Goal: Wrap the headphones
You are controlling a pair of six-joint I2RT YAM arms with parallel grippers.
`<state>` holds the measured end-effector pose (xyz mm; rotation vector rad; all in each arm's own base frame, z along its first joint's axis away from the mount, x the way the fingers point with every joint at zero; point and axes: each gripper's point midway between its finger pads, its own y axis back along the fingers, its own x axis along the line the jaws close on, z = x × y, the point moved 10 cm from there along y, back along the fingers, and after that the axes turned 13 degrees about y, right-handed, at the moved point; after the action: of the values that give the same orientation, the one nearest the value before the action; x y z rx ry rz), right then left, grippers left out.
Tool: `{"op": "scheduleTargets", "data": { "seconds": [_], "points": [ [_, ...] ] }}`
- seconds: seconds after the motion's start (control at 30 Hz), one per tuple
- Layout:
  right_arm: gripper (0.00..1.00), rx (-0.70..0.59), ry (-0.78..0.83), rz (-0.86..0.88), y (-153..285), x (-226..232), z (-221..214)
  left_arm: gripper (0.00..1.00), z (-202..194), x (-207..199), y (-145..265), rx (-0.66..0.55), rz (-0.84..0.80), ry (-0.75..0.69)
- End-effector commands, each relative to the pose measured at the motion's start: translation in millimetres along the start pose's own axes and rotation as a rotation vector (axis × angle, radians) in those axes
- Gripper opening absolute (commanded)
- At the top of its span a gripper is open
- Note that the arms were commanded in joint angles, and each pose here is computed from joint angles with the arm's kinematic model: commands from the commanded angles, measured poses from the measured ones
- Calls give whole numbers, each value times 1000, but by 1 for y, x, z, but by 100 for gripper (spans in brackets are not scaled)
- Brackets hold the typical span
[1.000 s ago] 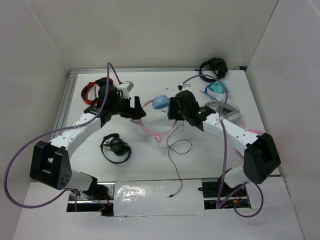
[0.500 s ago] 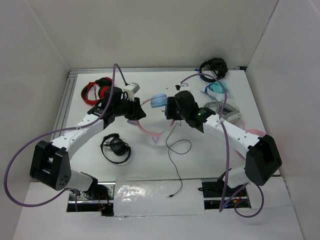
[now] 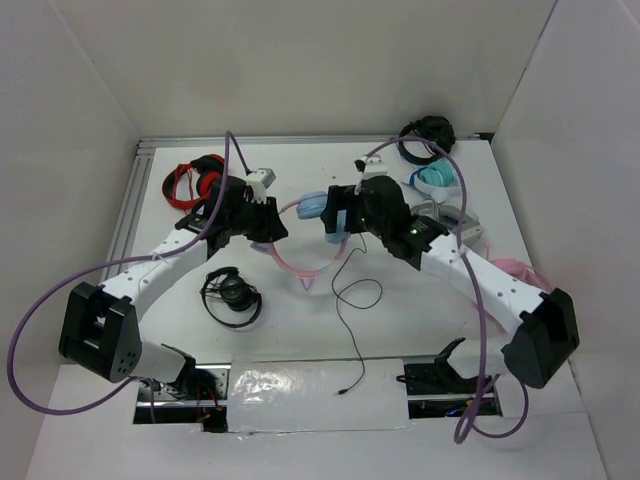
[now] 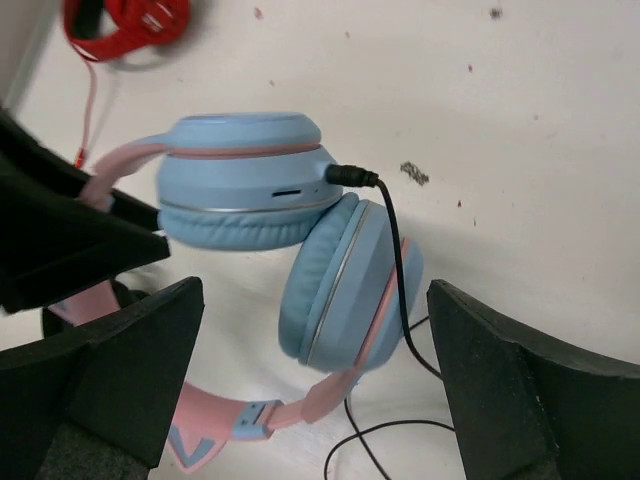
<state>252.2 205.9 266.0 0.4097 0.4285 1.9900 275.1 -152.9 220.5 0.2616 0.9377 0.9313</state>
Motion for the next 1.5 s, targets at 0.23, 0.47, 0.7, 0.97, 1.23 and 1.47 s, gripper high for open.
{"op": "scheduleTargets", "data": {
  "seconds": [0.23, 0.47, 0.7, 0.97, 1.23, 1.47],
  "points": [
    [100, -220, 44, 164, 60, -4, 0, 0, 43, -35, 25, -176, -25, 51],
    [97, -31, -28, 258, 39, 9, -27, 0, 48, -40, 26, -180, -27, 98],
    [90, -104, -216, 105, 15, 7, -10, 0, 39, -50, 34, -159, -124, 102],
    [67, -85, -298, -93, -10, 7, -2, 0, 24, -61, 47, -191, -191, 164],
    [23, -139, -299, -316, -4, 8, 3, 0, 16, -69, 46, -195, -132, 165],
    [0, -106, -240, -315, -3, 15, 6, 40, 15, -76, 46, -191, -189, 70]
  ]
}}
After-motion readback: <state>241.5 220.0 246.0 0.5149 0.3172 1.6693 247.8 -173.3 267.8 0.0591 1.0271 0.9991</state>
